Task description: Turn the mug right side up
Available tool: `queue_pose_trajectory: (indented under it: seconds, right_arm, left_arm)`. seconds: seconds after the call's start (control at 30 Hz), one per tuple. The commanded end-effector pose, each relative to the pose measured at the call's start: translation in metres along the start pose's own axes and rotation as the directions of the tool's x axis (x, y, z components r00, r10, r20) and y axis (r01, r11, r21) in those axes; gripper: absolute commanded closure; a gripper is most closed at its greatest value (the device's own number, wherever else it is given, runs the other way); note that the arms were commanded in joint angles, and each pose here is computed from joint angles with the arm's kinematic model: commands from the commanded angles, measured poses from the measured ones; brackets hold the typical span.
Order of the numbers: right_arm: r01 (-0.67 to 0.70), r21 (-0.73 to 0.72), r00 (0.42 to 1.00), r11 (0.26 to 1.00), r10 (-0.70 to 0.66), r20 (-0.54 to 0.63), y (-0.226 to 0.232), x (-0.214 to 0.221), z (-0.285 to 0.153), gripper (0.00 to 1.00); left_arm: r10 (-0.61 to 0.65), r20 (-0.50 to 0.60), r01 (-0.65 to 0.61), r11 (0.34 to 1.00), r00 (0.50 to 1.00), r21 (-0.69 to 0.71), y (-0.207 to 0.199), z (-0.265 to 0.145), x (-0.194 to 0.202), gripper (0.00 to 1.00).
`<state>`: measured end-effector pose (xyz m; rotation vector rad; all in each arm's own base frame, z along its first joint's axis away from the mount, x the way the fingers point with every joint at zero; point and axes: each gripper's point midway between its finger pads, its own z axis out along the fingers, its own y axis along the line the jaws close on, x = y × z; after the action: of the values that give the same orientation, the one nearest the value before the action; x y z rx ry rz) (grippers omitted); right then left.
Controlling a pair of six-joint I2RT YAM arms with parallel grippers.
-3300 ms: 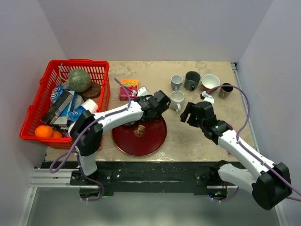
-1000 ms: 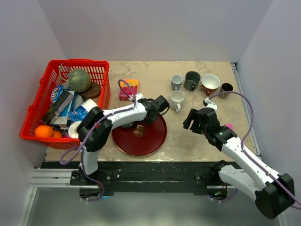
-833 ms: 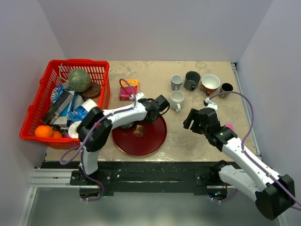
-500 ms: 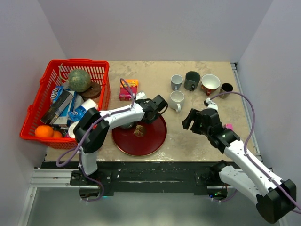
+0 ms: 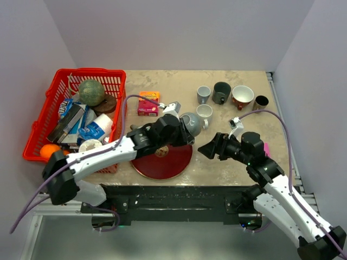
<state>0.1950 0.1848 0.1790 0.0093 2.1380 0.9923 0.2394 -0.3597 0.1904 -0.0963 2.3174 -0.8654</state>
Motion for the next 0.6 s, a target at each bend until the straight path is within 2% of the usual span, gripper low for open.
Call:
queue_pose_trajectory:
  seconds: [0.0, 0.23, 0.3, 0.47, 0.57]
  right_arm:
    - [0.075, -0.325, 0.997, 0.943, -0.067, 0.036, 0.062, -0.005, -0.022, 0.16]
    - [0.157, -0.509, 0.985, 0.846, -0.096, 0.145, 0.108, -0.021, -0.061, 0.14]
    - [0.188, -0.561, 0.978, 0.806, -0.099, 0.186, 0.124, -0.029, -0.072, 0.13]
    - [0.199, -0.61, 0.976, 0.767, -0.095, 0.198, 0.145, -0.043, -0.08, 0.13]
    - [0.195, -0.644, 0.976, 0.74, -0.079, 0.204, 0.157, -0.052, -0.085, 0.14]
  left_arm:
    - [0.025, 0.194, -0.102, 0.91, 0.981, 0.401, -0.08, -0.062, -0.051, 1.0]
    - [-0.031, 0.25, -0.118, 0.821, 0.968, 0.559, -0.107, -0.12, -0.068, 1.0]
    - [-0.044, 0.236, -0.114, 0.78, 0.971, 0.616, -0.117, -0.134, -0.068, 1.0]
    - [-0.102, 0.231, -0.107, 0.664, 0.968, 0.74, -0.136, -0.181, -0.074, 1.0]
    - [-0.111, 0.248, -0.128, 0.619, 0.962, 0.775, -0.14, -0.205, -0.078, 1.0]
